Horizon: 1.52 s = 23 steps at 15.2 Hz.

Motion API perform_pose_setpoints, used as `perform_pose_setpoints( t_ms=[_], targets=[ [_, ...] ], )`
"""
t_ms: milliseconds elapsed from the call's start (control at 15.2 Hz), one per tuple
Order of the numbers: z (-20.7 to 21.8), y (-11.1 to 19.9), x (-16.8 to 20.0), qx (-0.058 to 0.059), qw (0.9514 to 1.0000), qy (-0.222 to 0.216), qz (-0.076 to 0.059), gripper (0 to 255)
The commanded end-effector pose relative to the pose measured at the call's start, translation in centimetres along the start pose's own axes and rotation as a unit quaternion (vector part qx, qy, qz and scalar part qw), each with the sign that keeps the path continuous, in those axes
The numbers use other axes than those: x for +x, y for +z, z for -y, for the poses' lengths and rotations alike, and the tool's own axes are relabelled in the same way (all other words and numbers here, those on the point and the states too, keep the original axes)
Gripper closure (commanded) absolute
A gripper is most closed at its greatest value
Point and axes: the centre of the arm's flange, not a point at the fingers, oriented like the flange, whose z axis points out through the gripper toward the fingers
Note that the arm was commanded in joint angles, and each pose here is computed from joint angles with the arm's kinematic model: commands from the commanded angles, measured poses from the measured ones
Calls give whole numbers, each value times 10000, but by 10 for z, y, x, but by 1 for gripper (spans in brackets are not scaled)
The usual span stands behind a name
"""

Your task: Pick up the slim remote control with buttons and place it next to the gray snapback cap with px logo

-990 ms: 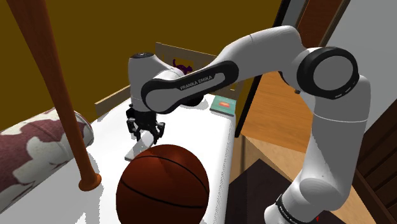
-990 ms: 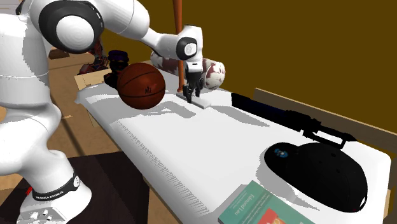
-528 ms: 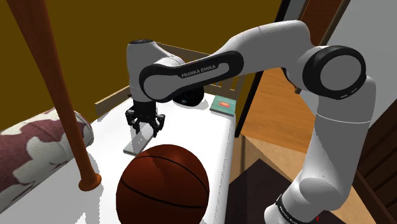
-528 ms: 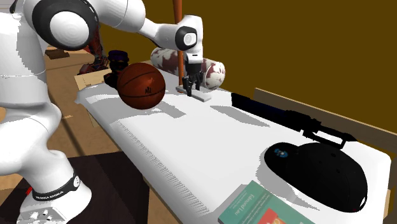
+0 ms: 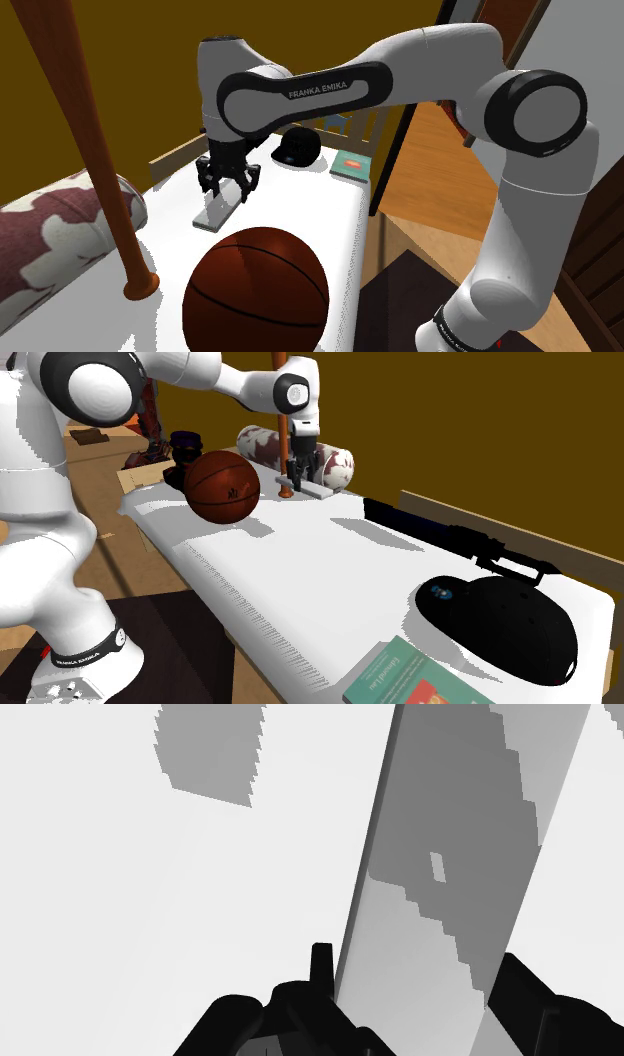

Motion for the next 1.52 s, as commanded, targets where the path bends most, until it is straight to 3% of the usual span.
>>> perform_pose_setpoints(
  t_ms=[0,528,1452],
  targets=[
    [0,-11,0,0,10000,0,1,255],
    [-1,-52,0,0,10000,0,1,255],
    [-42,-51,180,0,10000,0,1,255]
  ],
)
